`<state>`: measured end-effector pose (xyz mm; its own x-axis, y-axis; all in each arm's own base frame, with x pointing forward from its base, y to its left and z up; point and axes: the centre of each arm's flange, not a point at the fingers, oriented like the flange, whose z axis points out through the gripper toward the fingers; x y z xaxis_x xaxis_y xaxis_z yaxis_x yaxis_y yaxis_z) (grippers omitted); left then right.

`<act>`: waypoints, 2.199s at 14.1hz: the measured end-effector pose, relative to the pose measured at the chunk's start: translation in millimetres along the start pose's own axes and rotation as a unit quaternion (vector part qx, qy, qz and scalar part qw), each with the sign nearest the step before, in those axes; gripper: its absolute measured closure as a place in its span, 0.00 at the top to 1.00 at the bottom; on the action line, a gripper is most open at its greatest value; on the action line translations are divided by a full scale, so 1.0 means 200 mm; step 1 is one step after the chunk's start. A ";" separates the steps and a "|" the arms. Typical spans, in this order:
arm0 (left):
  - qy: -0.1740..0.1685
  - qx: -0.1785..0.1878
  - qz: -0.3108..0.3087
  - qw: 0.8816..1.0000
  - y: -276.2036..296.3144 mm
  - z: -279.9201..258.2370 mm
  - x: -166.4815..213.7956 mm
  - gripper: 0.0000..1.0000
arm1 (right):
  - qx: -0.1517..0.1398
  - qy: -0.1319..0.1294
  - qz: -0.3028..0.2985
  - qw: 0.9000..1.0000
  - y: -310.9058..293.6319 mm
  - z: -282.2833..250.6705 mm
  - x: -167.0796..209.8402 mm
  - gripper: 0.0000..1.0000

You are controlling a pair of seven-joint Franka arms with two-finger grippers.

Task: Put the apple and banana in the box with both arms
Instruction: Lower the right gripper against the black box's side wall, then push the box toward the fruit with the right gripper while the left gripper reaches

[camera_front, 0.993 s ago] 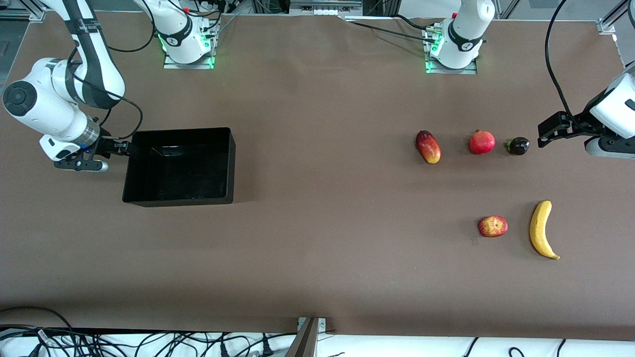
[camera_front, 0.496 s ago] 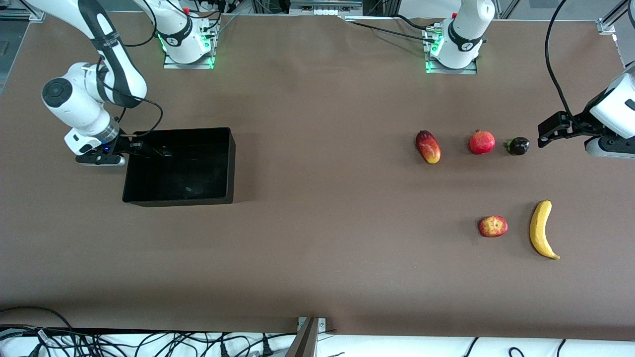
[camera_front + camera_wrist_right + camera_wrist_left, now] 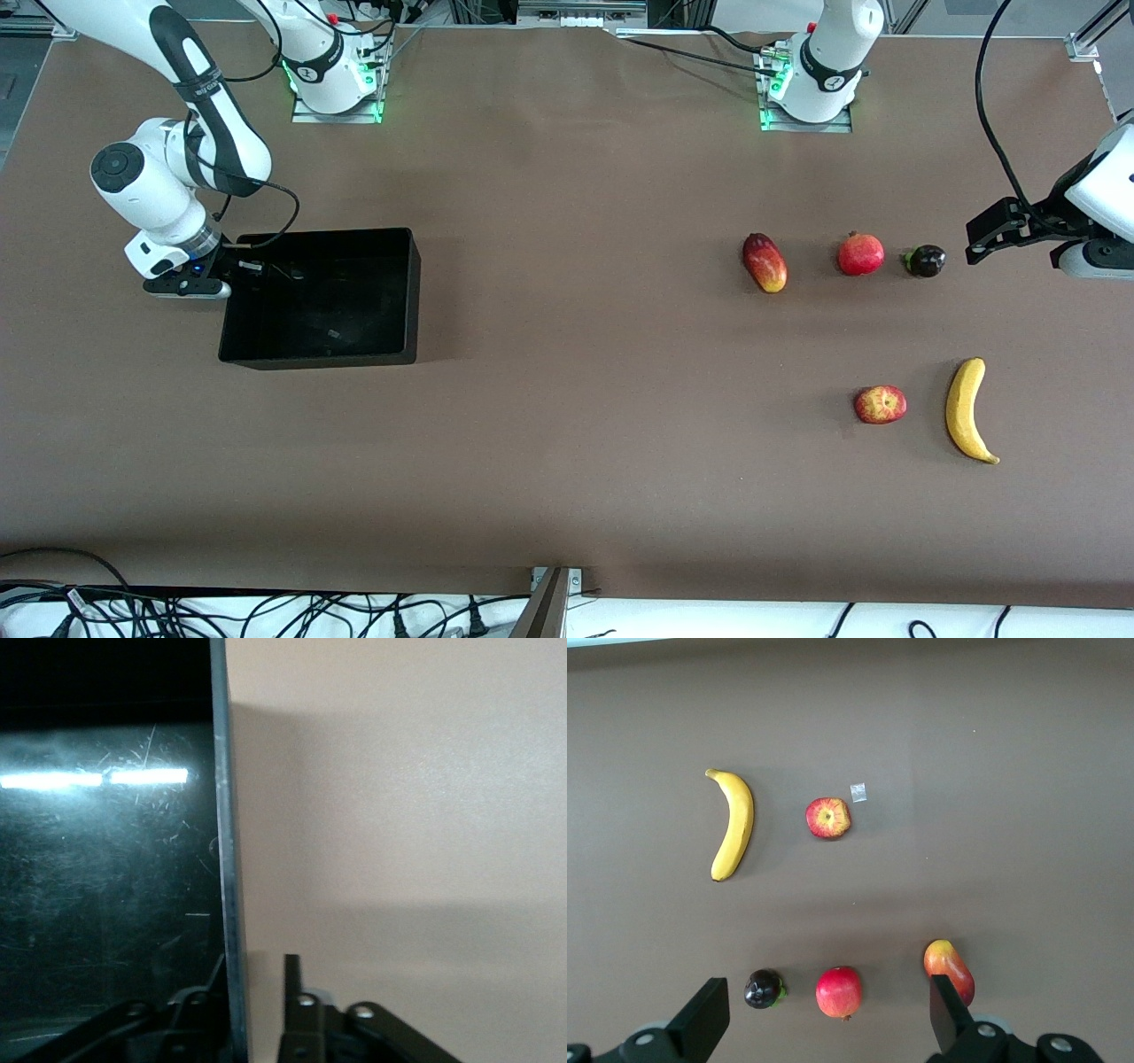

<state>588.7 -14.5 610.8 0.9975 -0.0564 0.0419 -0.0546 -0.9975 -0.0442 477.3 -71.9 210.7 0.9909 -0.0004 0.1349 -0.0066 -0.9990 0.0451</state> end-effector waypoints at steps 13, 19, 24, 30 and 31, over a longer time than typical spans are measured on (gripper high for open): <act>-0.007 -0.002 0.009 1.000 0.08 -0.02 -0.01 1.00 | 0.028 -0.061 -0.047 0.997 -0.83 -0.78 0.64 0.07; -0.012 -0.002 0.003 1.000 0.05 0.00 0.00 1.00 | 0.048 -0.059 0.025 0.997 -1.97 -0.50 0.80 0.07; -0.034 -0.004 -0.013 0.999 -0.08 0.39 0.19 1.00 | 0.069 -0.043 0.023 0.996 -2.45 -0.27 0.69 0.07; 0.013 -0.007 -0.016 1.000 -0.28 1.23 0.52 1.00 | 0.077 -0.037 0.021 0.996 -2.71 -0.28 0.51 0.07; 0.020 -0.008 -0.015 1.000 -0.27 1.34 0.55 1.00 | 0.077 -0.038 0.020 0.996 -2.73 -0.26 0.49 0.07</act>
<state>712.7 43.7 350.7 0.9962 -0.0280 0.0825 -0.0259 -0.9993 -0.0270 571.0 475.6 251.7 0.9976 -0.0375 0.0580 -0.0308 -0.9931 -0.1128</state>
